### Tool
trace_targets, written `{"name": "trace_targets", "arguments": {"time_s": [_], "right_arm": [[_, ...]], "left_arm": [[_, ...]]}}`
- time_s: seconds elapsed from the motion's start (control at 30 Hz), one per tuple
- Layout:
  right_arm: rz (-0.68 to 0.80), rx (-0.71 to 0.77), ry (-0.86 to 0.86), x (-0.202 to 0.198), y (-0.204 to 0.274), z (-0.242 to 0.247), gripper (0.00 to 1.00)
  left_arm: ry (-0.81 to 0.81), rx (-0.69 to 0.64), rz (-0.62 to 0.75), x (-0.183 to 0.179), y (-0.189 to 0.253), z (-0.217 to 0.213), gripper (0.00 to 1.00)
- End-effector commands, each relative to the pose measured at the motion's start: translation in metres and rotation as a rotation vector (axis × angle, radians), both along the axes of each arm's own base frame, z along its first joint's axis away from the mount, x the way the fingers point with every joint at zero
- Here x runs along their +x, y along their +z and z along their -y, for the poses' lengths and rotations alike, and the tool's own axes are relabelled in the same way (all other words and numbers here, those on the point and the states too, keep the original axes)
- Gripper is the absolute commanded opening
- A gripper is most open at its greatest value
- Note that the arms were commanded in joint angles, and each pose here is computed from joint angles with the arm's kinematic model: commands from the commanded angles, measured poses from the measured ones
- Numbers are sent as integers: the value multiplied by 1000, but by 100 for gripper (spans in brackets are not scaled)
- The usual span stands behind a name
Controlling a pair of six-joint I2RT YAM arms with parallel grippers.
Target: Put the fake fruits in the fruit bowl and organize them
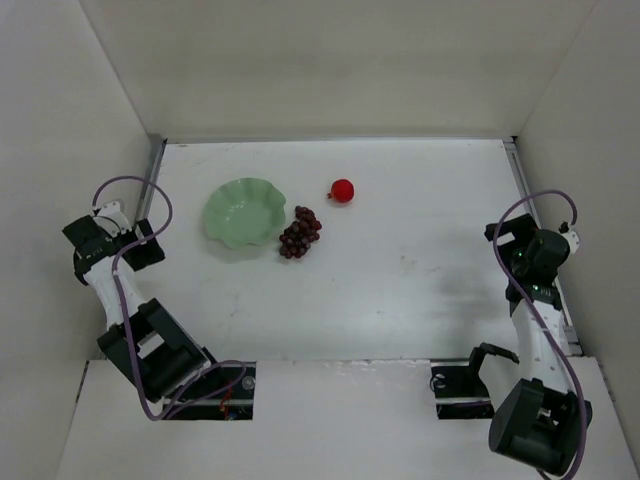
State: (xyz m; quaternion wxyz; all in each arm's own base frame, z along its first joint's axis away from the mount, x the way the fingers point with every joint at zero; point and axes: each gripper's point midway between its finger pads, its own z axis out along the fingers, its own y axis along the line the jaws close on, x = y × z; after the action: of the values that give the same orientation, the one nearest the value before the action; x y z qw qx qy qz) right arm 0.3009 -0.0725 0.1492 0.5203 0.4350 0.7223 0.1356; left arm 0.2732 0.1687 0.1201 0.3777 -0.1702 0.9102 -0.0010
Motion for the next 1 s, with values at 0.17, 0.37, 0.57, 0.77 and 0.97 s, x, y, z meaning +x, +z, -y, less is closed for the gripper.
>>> {"name": "trace_targets", "arguments": {"time_s": [0.17,0.37,0.57,0.77,0.97], "right_arm": [[50,-64,19,2,18,-2,100],[42,-122,43,-3,18,-14,100],[32,-164,131,-1,17,-40,100],[4,-187,173,-11,7,-58,100],[-15,-195,169,-22,3,-62,100]], "left_arm": [[-263,73,200,49,84,46,79],[-682,219,297,98,149,166,78],[-922,447,149,139,111,259,80],[-1156,325,109,130,73,364,82],[-1234,243,-56,118,13,408,79]]}}
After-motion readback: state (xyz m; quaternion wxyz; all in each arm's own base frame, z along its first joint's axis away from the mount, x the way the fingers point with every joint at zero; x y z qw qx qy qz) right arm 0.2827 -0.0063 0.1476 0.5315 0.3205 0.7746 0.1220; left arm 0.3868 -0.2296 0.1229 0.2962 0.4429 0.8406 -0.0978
